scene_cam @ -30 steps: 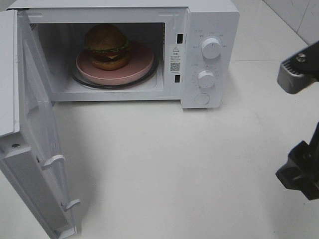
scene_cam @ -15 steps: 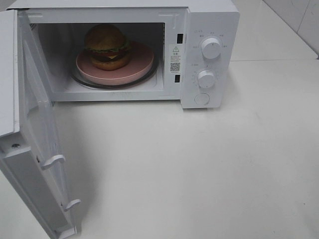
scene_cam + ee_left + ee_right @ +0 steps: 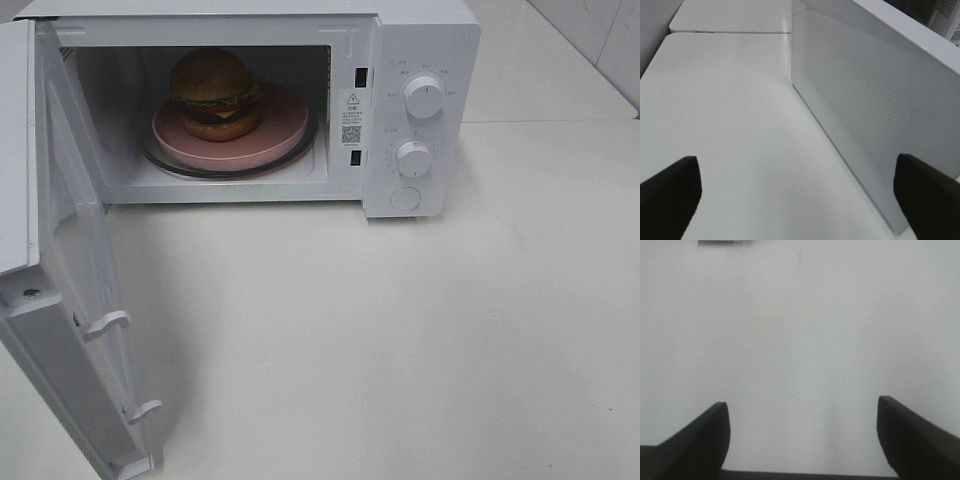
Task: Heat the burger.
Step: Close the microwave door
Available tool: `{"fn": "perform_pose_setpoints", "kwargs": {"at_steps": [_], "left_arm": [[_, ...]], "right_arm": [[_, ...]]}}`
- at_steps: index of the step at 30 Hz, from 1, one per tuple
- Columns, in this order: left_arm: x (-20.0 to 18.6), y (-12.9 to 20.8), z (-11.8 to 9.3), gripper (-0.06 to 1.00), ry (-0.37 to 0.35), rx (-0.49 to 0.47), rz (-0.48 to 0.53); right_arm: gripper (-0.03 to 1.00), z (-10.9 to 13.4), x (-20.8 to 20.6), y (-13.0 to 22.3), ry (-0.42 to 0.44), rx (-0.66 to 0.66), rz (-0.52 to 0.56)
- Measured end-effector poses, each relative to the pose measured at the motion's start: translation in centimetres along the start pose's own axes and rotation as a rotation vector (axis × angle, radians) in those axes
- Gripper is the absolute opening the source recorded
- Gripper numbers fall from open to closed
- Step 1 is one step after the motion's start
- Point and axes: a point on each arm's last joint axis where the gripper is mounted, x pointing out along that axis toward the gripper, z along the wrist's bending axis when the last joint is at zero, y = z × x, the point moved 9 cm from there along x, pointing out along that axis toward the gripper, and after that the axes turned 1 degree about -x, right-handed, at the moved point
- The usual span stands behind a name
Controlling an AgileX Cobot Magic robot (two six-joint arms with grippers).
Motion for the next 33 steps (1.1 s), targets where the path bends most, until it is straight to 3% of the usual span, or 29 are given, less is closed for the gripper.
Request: {"fn": "perform_pose_setpoints", "kwargs": {"at_steps": [20, 33], "left_arm": [[0.0, 0.0, 0.0, 0.99, 0.000, 0.000, 0.000], [0.0, 0.0, 0.0, 0.99, 0.000, 0.000, 0.000]], "right_arm": [[0.75, -1.3, -4.5, 2.0, 0.034, 0.108, -0.305], [0.75, -1.4, -4.8, 2.1, 0.032, 0.111, -0.329]]}}
